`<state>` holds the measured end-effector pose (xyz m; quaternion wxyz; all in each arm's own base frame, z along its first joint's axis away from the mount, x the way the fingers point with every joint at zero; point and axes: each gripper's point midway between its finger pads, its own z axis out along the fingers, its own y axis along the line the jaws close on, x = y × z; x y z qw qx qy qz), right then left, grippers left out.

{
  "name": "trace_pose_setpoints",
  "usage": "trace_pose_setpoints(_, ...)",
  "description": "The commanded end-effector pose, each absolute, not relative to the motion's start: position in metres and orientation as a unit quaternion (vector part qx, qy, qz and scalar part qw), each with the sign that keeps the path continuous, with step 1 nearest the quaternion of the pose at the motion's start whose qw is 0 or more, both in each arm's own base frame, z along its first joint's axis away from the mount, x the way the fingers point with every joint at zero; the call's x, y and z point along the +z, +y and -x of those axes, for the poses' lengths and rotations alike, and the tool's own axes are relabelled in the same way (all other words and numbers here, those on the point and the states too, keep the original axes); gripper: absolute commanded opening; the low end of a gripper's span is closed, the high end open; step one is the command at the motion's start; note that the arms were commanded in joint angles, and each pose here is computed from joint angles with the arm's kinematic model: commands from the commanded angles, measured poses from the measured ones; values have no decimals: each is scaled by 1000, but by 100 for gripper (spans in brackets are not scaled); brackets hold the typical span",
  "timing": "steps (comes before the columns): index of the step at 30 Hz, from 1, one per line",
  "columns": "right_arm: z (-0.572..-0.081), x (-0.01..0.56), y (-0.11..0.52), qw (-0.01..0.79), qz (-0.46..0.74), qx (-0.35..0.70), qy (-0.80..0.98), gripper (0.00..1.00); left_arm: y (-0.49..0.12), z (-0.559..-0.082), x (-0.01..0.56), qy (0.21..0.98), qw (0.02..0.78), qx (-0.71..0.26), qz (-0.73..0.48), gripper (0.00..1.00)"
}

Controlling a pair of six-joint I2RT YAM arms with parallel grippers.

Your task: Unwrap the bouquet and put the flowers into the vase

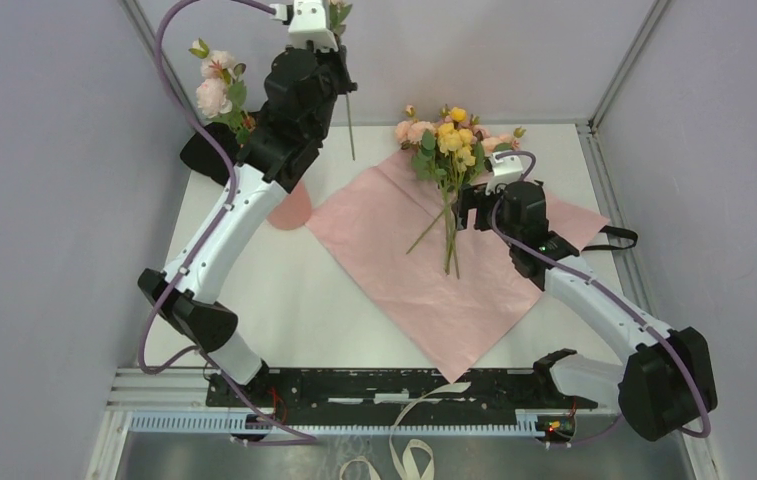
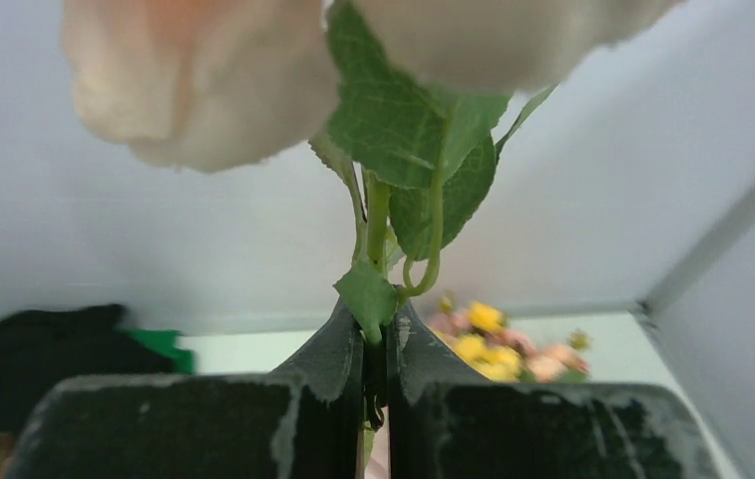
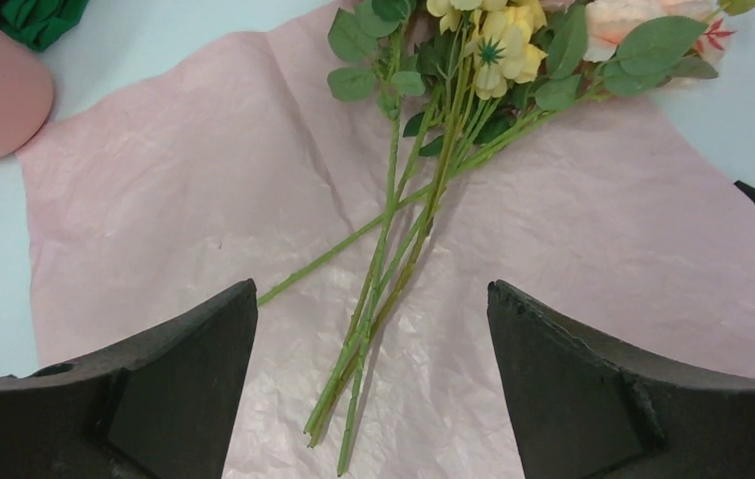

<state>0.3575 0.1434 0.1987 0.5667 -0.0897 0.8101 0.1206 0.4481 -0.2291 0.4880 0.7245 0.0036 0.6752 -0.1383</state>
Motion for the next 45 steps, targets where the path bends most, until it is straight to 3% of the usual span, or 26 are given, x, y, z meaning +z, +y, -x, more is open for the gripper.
trace_pose_setpoints(1,-365,200,152,578,91,141,799,91,-155,-444,534,616,786,9,48,2)
trace_pose_setpoints(7,-364,179,158,558,101,148,810,91,-107,-434,574,589,801,78,72,2)
trace_pose_setpoints(22,-364,164,171,536,114,176,818,90,-37,-432,570,584,794,118,119,2)
trace_pose_setpoints(38,-359,149,173,520,123,179,826,90,-38,-449,476,640,751,86,137,2)
trace_pose_setpoints(40,-359,146,174,516,123,182,828,90,-38,-448,465,648,745,87,135,10)
trace_pose_setpoints(45,-358,141,178,508,125,190,830,89,-37,-445,457,645,745,77,152,45)
